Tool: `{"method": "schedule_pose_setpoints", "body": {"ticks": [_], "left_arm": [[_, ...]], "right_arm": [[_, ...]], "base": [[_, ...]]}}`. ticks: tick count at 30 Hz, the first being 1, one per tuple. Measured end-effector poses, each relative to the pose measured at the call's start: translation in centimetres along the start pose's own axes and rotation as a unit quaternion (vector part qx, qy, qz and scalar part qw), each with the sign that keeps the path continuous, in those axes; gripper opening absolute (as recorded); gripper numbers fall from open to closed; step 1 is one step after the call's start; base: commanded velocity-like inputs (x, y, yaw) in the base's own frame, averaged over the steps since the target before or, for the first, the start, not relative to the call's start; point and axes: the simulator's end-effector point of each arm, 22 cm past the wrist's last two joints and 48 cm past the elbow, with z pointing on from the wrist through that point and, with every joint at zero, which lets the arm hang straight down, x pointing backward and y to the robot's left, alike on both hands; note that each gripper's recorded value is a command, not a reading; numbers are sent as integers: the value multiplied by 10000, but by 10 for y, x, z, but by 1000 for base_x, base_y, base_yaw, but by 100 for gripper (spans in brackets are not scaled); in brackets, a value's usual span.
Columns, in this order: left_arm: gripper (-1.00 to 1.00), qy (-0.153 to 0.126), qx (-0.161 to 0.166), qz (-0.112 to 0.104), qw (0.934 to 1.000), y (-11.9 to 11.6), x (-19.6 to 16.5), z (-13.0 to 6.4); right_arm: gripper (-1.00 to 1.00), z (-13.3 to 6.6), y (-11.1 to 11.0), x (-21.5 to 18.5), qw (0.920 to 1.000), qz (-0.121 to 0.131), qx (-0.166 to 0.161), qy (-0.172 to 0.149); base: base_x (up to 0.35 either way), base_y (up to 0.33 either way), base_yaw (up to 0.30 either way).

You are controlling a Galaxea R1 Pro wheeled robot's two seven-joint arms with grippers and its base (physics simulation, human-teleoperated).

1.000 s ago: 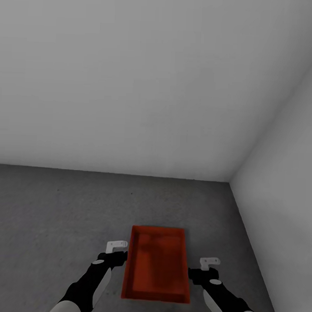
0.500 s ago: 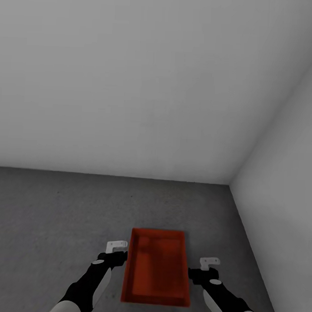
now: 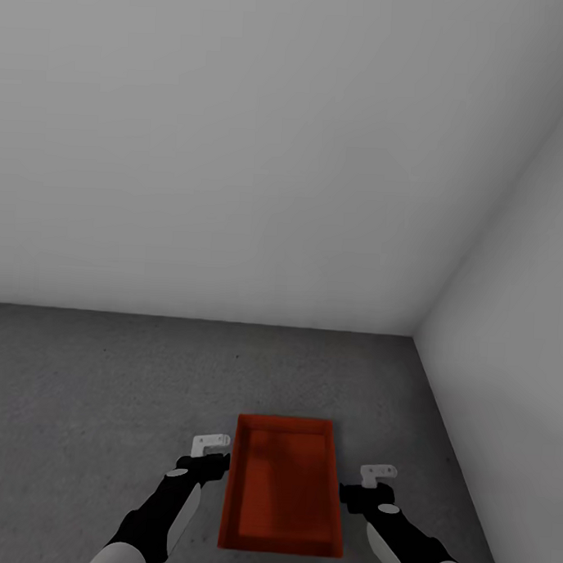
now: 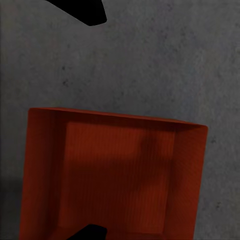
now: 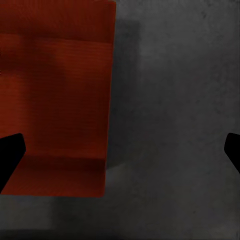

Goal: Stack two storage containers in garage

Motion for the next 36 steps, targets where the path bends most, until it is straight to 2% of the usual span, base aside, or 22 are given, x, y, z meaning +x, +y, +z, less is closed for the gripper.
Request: {"method": "schedule_pose_setpoints", "body": {"ticks": [36], "left_arm": [[100,-258,21,6,9997,-2,-25,-13]], "right_arm": [[100,-11,-1,-25,9997,-30,9,-250]], "base": [[0,0,0]]}}
